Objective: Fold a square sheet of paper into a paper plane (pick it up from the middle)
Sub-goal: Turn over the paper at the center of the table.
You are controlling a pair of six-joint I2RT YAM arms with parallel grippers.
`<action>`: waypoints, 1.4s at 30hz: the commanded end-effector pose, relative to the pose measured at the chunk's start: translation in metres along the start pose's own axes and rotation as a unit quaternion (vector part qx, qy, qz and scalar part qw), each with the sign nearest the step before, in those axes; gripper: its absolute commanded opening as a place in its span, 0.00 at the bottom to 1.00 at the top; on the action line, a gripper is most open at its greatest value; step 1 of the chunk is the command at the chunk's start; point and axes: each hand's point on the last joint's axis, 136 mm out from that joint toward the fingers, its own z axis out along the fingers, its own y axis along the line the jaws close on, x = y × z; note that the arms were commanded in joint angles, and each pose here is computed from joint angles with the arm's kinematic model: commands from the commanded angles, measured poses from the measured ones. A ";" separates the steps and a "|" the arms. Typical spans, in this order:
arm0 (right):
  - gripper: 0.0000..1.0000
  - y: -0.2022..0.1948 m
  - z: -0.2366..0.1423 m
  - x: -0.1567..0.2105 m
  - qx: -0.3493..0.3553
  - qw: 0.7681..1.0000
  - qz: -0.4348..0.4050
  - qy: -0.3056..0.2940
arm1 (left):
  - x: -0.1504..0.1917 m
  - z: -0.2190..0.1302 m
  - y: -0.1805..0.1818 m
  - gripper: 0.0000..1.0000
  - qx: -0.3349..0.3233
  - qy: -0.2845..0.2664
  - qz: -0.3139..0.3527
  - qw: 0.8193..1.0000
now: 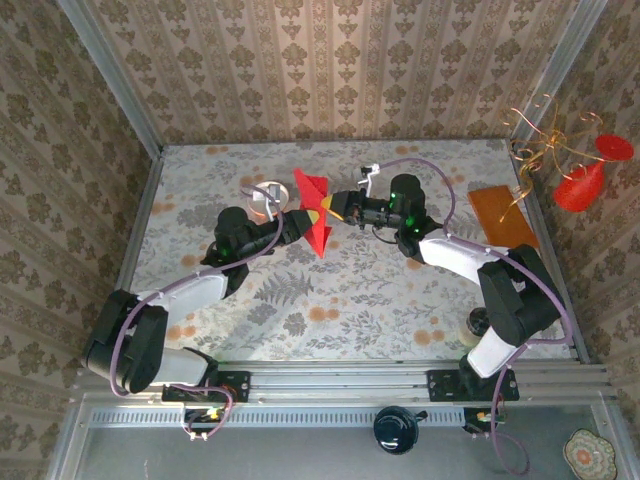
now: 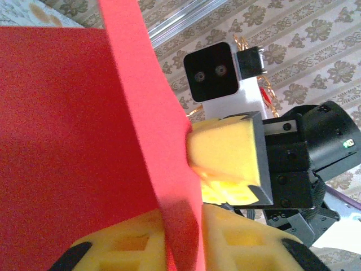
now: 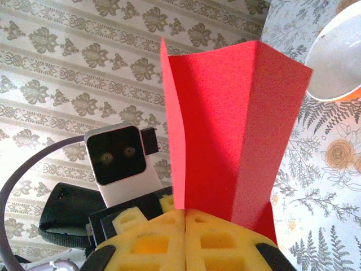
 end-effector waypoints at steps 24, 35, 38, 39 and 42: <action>0.53 -0.048 -0.111 -0.023 0.265 0.955 -0.088 -0.097 | 0.015 -0.030 0.085 0.11 -0.390 0.145 0.204 0.886; 0.54 -0.077 -0.168 -0.025 0.359 0.918 -0.076 -0.152 | 0.001 -0.030 0.110 0.11 -0.593 0.235 0.421 0.645; 0.54 -0.086 -0.184 -0.024 0.382 0.906 -0.066 -0.169 | 0.005 -0.022 0.123 0.11 -0.617 0.250 0.446 0.598; 0.54 -0.088 -0.188 -0.023 0.388 0.903 -0.062 -0.172 | 0.008 -0.020 0.128 0.11 -0.621 0.256 0.449 0.589; 0.54 -0.095 -0.200 -0.022 0.401 0.896 -0.049 -0.183 | 0.015 -0.013 0.146 0.11 -0.633 0.270 0.452 0.568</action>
